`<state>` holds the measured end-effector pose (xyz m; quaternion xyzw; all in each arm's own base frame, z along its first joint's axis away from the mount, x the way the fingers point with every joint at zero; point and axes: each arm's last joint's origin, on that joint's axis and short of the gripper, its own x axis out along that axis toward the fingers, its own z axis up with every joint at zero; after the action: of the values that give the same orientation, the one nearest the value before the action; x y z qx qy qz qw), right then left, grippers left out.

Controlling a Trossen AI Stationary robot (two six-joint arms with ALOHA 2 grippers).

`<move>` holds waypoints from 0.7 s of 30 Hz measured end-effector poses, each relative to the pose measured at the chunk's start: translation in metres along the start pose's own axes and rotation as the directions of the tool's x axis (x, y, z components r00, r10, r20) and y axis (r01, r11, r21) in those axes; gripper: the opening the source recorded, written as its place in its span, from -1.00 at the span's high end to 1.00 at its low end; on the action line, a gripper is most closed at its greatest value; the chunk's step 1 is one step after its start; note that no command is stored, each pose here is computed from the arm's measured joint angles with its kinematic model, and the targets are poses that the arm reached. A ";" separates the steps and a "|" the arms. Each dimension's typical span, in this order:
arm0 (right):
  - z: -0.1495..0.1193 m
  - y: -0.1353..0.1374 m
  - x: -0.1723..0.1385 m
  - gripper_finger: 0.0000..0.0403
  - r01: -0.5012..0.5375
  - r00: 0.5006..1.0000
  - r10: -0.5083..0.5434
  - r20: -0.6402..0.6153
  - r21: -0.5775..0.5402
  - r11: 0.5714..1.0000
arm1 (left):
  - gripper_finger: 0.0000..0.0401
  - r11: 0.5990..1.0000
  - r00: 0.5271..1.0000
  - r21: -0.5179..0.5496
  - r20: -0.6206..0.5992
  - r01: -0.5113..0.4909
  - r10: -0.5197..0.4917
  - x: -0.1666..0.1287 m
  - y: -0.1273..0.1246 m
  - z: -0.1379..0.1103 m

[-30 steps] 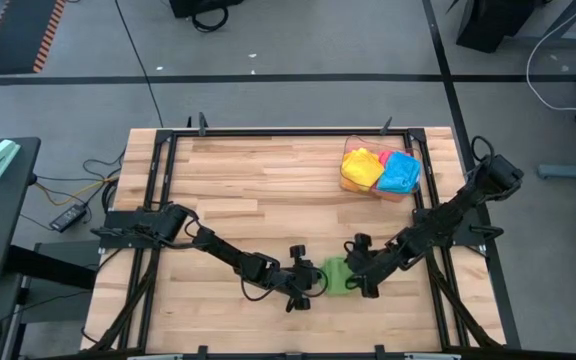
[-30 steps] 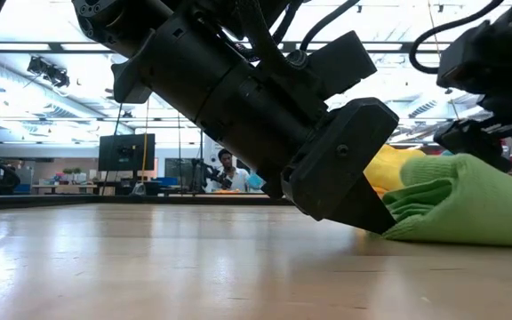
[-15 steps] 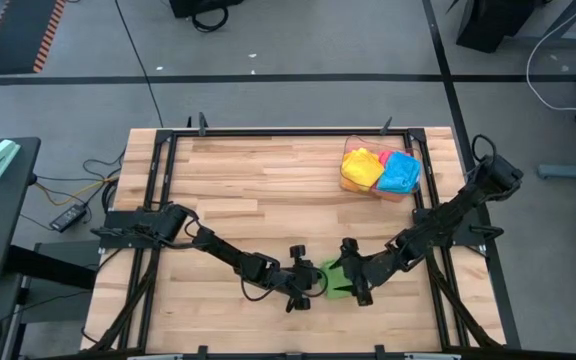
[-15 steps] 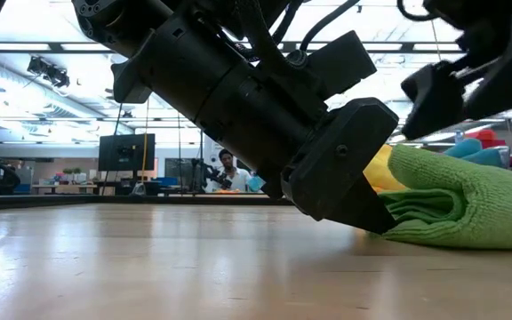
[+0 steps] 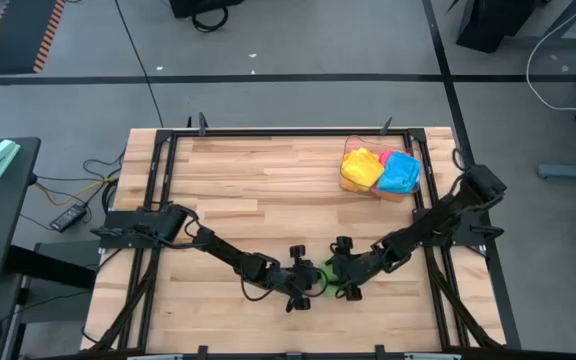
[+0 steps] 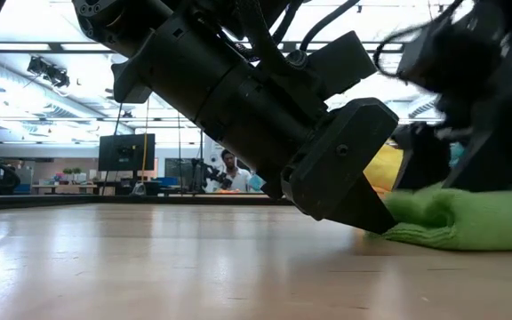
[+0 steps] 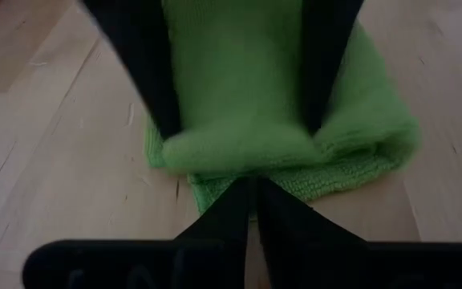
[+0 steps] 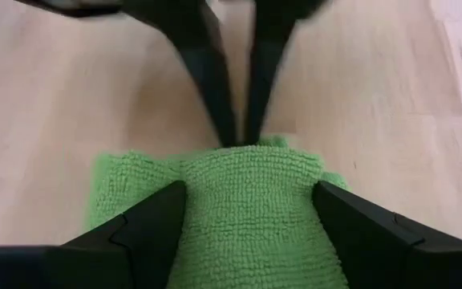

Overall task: Fold microfiber towels
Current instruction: Fold the green microfiber cloth, then stack the folded green microfiber cloth on top of the folded blue microfiber cloth

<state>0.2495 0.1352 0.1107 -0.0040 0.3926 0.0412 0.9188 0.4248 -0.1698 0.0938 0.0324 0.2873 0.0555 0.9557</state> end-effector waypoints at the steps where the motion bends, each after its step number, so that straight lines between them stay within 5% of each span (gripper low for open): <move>1: 0.002 0.001 -0.005 -0.40 -0.007 1.000 0.007 0.010 -0.008 1.000 | 0.81 1.000 1.000 0.000 0.000 0.000 0.000 0.000 0.000 0.000; 12: 0.015 0.007 -0.059 -0.40 -0.064 0.998 0.064 0.028 -0.026 0.998 | 0.83 1.000 1.000 0.002 -0.001 0.001 -0.001 0.000 0.000 0.000; 21: 0.014 -0.015 -0.055 -0.40 -0.035 0.996 0.047 -0.069 0.158 0.987 | 0.81 1.000 1.000 0.025 0.001 0.003 -0.003 0.000 -0.001 0.000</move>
<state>0.2230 0.1167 0.1600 0.0749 0.4278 0.0289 0.9003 0.4245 -0.1707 0.0940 0.0443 0.2875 0.0505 0.9554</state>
